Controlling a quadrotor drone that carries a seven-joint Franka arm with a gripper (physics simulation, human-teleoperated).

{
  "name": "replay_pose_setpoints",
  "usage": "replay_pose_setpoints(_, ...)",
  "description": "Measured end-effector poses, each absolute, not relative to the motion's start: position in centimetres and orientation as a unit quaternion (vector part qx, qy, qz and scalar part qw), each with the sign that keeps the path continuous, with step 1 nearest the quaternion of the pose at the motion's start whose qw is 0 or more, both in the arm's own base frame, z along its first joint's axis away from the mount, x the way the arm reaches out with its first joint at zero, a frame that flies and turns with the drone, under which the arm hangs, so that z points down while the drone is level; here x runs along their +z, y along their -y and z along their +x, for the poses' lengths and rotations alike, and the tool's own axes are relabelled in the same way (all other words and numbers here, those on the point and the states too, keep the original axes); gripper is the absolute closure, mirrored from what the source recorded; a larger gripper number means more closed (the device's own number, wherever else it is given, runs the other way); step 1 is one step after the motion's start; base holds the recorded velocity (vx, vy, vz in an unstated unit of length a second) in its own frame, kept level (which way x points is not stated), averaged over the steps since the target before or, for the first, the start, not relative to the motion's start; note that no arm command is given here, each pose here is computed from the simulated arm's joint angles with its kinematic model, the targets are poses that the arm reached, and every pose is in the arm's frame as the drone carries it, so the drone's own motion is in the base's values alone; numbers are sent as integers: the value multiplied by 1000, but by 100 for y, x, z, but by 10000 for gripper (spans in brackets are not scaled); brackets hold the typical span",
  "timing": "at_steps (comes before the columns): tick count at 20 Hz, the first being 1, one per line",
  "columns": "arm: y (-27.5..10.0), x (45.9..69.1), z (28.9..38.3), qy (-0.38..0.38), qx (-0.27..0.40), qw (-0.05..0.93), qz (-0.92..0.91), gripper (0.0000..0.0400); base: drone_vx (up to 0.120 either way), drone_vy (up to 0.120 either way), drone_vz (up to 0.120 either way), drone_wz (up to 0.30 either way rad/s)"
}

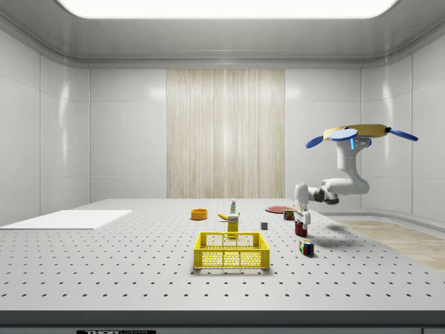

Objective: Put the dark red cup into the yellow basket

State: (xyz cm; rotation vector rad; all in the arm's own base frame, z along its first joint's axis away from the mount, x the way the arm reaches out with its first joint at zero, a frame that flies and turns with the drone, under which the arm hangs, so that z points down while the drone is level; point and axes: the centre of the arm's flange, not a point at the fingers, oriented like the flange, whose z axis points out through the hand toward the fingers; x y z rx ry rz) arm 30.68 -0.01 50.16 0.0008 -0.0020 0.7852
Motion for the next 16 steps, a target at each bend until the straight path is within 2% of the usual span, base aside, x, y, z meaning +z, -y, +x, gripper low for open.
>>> replay_pose_setpoints(3, 0, 5022, 3068, 1, 383, 924, 0, 238, 0, 0, 0, 0)
replay_pose_setpoints(6, 0, 5024, 3068, 1, 383, 924, 0, 271, 0, 0, 0, 0)
replay_pose_setpoints(11, 0, 5023, 3068, 1, 383, 924, 0, 292, 0, 0, 0, 0)
replay_pose_setpoints(15, 0, 4926, 3068, 1, 383, 924, 0, 297, 0, 0, 0, 0)
replay_pose_setpoints(16, 0, 4890, 3067, 1, 383, 924, 0, 298, 0, 0, 120, 0)
